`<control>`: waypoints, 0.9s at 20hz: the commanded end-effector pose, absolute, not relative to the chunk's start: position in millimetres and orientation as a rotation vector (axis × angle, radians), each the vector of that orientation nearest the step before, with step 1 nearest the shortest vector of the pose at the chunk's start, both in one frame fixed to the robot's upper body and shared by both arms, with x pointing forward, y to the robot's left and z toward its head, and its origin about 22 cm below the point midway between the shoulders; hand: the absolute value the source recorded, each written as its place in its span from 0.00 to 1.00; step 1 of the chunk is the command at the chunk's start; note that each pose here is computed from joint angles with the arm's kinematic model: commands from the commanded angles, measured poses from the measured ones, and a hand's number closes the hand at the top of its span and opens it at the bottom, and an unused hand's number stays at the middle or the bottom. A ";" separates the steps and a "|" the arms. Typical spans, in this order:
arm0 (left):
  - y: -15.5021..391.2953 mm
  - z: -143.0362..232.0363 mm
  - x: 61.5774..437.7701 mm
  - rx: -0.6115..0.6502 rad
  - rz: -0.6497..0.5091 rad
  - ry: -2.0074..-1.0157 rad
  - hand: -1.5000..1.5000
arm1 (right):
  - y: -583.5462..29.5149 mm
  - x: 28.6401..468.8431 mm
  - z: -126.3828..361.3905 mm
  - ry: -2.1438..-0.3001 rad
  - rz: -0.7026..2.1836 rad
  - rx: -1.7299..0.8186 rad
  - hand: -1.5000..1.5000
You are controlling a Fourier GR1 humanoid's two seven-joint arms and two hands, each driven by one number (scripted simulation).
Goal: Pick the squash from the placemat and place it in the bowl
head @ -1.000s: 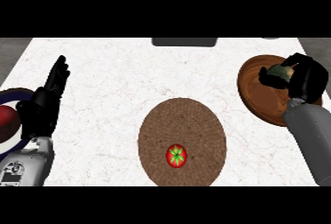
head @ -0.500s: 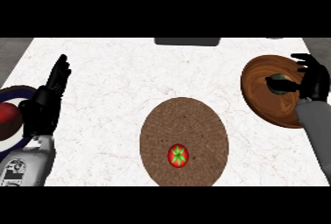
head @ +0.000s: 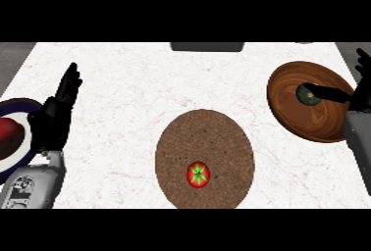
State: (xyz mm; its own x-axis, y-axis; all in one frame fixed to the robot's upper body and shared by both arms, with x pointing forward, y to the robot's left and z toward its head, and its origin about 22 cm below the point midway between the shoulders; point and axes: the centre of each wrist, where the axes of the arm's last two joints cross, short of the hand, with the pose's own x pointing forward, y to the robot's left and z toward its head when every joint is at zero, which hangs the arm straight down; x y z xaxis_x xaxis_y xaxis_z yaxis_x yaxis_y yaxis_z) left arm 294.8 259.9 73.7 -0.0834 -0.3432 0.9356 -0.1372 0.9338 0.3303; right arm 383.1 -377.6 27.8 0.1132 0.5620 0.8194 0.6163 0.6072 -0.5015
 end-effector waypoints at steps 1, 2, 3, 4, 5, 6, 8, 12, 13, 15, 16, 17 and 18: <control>269.8 85.0 293.6 0.384 -0.165 -1.643 0.50 | -391.0 380.5 37.0 -1.580 -0.102 -0.957 0.00; 261.9 80.4 294.1 0.385 -0.170 -1.651 0.50 | -387.7 373.3 22.7 -1.580 -0.139 -0.928 0.00; 271.2 90.5 283.3 0.411 -0.171 -1.663 0.50 | -404.7 355.2 12.2 -1.561 -0.145 -0.918 0.00; 276.8 84.4 277.4 0.405 -0.165 -1.644 0.50 | -426.8 355.0 36.6 -1.598 -0.153 -0.893 0.00; 268.2 72.3 280.0 0.394 -0.157 -1.641 0.50 | -434.2 346.3 28.3 -1.607 -0.203 -0.898 0.00; 265.1 66.8 277.0 0.376 -0.163 -1.626 0.50 | -433.2 345.2 37.8 -1.613 -0.167 -0.869 0.00; 258.4 77.1 289.1 0.409 -0.156 -1.649 0.50 | -430.2 329.5 23.4 -1.630 -0.193 -0.818 0.00; 284.6 81.5 283.9 0.401 -0.141 -1.633 0.50 | -459.8 274.7 10.8 -1.651 -0.166 -0.740 0.00; 276.8 59.6 276.5 0.443 -0.156 -1.631 0.50 | -435.8 280.1 5.6 -1.697 -0.178 -0.691 0.00; 272.3 73.8 284.7 0.399 -0.148 -1.632 0.50 | -459.2 240.2 1.4 -1.705 -0.151 -0.729 0.00; 269.1 86.4 283.2 0.426 -0.158 -1.638 0.50 | -454.7 237.0 6.8 -1.685 -0.143 -0.681 0.00; 273.4 72.5 281.7 0.405 -0.156 -1.626 0.50 | -460.1 225.9 5.7 -1.716 -0.129 -0.667 0.00; 260.8 66.2 288.5 0.405 -0.169 -1.656 0.50 | -467.3 218.8 -9.9 -1.704 -0.129 -0.679 0.00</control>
State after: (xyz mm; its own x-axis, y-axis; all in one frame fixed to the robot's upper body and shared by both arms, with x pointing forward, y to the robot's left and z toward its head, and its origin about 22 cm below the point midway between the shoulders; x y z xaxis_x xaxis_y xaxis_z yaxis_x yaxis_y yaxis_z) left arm 285.5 269.2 72.4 -0.0585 -0.3541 0.9334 -0.1716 0.9246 0.3400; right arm 252.5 -457.0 1.8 -0.0726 0.3711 0.9257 0.5309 0.8001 -0.2791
